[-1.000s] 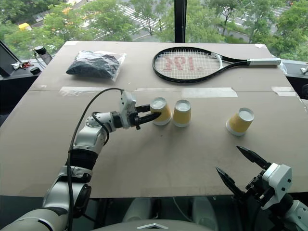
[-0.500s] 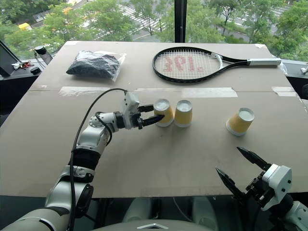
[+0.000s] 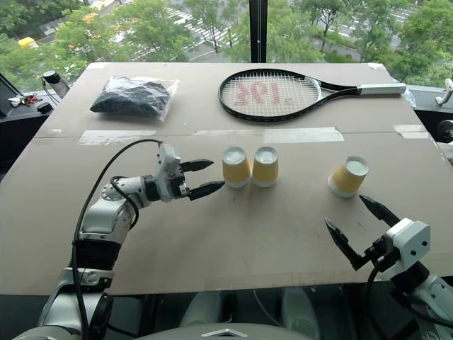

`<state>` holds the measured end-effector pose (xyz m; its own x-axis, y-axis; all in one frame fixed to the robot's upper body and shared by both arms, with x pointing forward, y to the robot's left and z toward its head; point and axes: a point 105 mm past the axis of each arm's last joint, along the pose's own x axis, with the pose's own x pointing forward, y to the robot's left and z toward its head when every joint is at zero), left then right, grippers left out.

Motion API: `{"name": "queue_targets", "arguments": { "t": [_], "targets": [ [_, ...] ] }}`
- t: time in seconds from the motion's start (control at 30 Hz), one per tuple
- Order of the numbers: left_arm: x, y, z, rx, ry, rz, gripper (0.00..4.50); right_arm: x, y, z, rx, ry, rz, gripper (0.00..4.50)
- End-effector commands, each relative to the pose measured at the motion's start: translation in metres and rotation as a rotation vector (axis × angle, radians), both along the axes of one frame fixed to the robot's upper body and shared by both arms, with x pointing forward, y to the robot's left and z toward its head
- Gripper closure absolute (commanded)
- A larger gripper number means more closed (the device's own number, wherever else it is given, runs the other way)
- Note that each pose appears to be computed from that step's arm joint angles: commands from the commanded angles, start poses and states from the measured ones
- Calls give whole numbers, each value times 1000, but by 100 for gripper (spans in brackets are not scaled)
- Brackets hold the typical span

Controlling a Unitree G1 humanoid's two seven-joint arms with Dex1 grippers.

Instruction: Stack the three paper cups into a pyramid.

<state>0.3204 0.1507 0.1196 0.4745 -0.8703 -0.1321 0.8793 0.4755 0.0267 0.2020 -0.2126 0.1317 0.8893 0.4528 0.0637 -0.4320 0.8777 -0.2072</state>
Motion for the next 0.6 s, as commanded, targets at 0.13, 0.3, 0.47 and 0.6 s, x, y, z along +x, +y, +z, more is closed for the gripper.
{"name": "queue_targets", "arguments": {
  "t": [0.13,0.3,0.47,0.6],
  "targets": [
    [-44,-1,35,-22,-25,-152,4,33,-31,5,-66,-40,-186,0],
    [-73,-22,75,-103,-35,-331,4,55,-40,5,-42,-21,-201,0],
    [-80,-37,86,-124,-63,-363,4,71,-52,5,-15,-3,-269,0],
    [-82,-41,87,-124,-74,-361,4,78,-48,2,42,37,-253,0]
  ]
}}
